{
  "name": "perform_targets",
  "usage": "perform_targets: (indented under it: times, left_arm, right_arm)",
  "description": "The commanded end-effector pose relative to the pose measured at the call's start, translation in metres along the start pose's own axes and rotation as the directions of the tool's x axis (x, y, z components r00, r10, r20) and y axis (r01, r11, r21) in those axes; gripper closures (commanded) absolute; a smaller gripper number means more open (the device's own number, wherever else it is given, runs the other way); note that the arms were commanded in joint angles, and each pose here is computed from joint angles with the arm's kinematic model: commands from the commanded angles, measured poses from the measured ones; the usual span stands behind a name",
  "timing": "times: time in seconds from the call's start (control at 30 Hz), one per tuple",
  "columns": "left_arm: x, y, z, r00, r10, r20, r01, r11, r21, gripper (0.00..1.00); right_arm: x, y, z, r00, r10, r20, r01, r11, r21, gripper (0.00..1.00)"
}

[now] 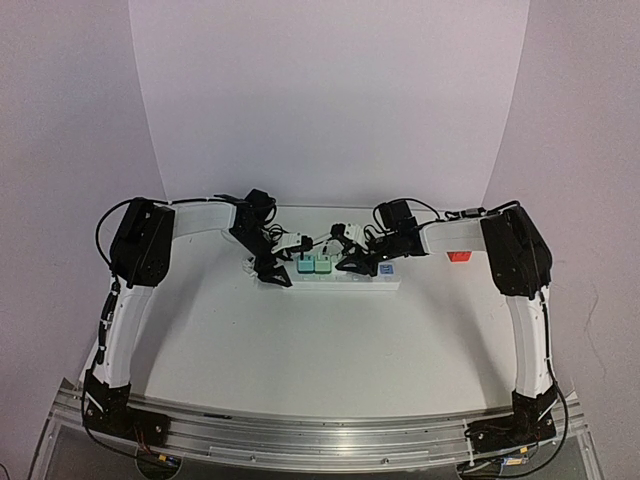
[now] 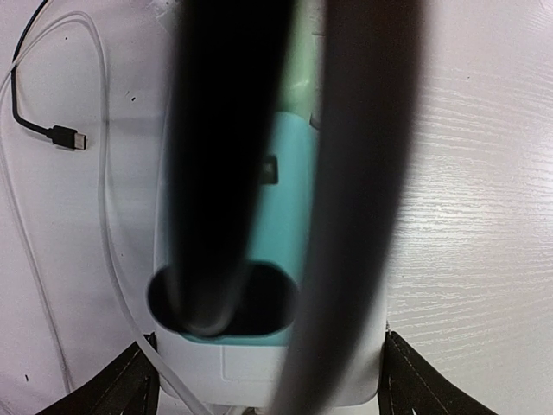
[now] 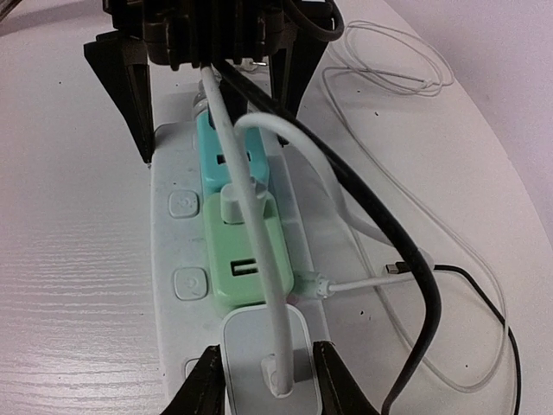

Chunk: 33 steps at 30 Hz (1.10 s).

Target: Pull the plug off the socket

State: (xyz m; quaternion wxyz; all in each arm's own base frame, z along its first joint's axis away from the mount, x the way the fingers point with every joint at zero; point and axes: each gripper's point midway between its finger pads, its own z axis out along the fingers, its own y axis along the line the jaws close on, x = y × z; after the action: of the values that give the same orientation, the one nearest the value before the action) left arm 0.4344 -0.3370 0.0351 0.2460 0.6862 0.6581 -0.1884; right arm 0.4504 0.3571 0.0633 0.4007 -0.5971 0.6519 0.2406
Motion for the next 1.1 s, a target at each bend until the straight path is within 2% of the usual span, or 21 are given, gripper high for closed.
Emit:
perform_targets:
  times: [0.0,0.1,0.23,0.3,0.73,1.07]
  left_arm:
    - [0.042,-0.014,0.022,0.992,-0.018,-0.126,0.026,0.998,0.061,1.0]
    - [0.042,-0.014,0.023,0.992,-0.017,-0.125,0.024,0.998,0.061,1.0]
    - [0.042,-0.014,0.023,0.992,-0.019,-0.124,0.027,0.998,0.06,1.0]
    - [0.042,-0.014,0.022,0.992,-0.018,-0.124,0.026,0.998,0.061,1.0]
    - [0.05,-0.017,0.022,0.986,0.003,-0.165,0.009,0.997,0.072,1.0]
    - [0.064,-0.021,0.024,0.974,0.012,-0.226,0.006,0.997,0.079,1.0]
  right_arm:
    - [0.004,0.002,0.008,1.0,-0.021,-0.015,0.021,1.0,-0.02,0.7]
    - [0.002,0.003,0.008,1.0,-0.023,-0.011,0.023,0.999,-0.033,0.76]
    - [0.0,0.005,0.008,1.0,-0.029,-0.002,0.029,0.999,-0.043,0.95]
    - [-0.002,0.005,0.006,0.999,-0.035,0.001,0.035,0.998,-0.043,1.0]
    - [-0.042,-0.001,-0.012,0.991,-0.105,0.086,0.108,0.994,-0.033,1.0]
    - [-0.069,-0.011,-0.02,0.978,-0.108,0.179,0.11,0.994,0.0,1.0]
